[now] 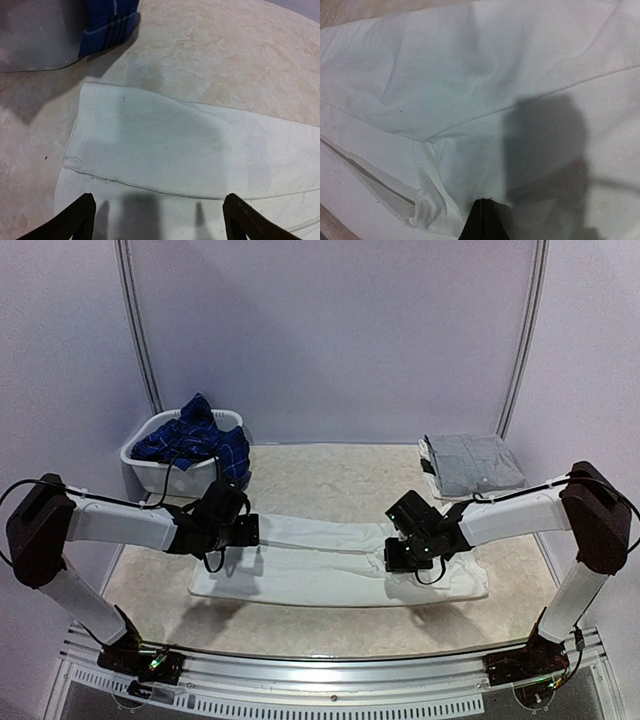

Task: Fold and stack the mixed laundry pile
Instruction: Fold the 1/3-folded T-shirt at the center of the board, then rotate the rectangle-folded T-shirt at the center of the board.

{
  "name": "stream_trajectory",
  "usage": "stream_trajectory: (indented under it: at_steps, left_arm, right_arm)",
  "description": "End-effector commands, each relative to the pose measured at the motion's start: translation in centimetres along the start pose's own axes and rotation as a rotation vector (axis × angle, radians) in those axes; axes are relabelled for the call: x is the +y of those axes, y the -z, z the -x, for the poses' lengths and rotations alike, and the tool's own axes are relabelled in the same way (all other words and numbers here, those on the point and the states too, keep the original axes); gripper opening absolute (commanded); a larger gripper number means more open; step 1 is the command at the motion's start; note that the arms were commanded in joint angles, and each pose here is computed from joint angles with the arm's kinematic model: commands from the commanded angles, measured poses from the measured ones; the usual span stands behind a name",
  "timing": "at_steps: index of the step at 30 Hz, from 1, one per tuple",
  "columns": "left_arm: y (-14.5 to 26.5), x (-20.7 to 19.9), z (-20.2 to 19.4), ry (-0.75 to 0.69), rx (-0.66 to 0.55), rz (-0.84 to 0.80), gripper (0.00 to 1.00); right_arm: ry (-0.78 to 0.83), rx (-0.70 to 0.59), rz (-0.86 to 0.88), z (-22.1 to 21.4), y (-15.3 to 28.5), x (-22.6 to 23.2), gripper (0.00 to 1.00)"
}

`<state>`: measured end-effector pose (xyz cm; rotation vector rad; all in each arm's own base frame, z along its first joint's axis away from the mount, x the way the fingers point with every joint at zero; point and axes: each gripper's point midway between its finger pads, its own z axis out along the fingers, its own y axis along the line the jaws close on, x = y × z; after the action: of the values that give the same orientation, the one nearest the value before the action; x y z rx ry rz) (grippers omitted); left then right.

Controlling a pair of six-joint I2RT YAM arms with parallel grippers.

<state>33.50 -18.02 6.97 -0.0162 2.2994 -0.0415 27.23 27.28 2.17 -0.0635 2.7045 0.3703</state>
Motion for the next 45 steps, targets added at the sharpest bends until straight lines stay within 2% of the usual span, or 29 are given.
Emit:
stream_trajectory:
  at_steps: [1, 7, 9, 12, 14, 22, 33, 40, 45]
  left_arm:
    - [0.5, 0.4, -0.4, -0.008, 0.007, 0.012, 0.90]
    - [0.8, 0.8, -0.5, -0.017, 0.006, 0.020, 0.89]
    - [0.8, 0.6, -0.4, -0.022, 0.011, 0.012, 0.88]
    - [0.8, 0.2, -0.5, -0.018, 0.014, -0.007, 0.88]
    - [0.8, 0.0, -0.3, -0.017, 0.011, -0.017, 0.88]
    - [0.9, -1.5, 0.8, -0.033, 0.008, -0.063, 0.87]
    - [-1.1, -4.3, 1.2, -0.125, 0.076, -0.094, 0.86]
    - [-2.6, -4.0, 0.1, -0.171, 0.136, -0.033, 0.86]
    - [-4.6, -3.2, -0.5, -0.174, 0.175, 0.033, 0.86]
  right_arm:
    - [-0.017, 0.057, -0.007, -2.2, -1.9, -0.6, 0.01]
    - [0.001, 0.078, 0.045, -2.6, -1.0, 0.3, 0.01]
    - [0.028, 0.116, 0.148, -3.2, 0.0, 2.2, 0.01]
    - [0.094, 0.131, 0.402, -3.6, 3.1, 6.3, 0.01]
    - [0.128, 0.112, 0.446, -3.3, 5.1, 6.9, 0.01]
    - [0.071, -0.099, 0.096, 0.4, 9.0, 0.1, 0.17]
    - [-0.015, -0.084, -0.229, 0.0, 5.5, -5.0, 0.23]
    - [-0.007, -0.005, -0.367, 0.1, 1.6, -5.9, 0.24]
    - [0.001, 0.033, -0.397, 0.5, -0.5, -6.3, 0.24]
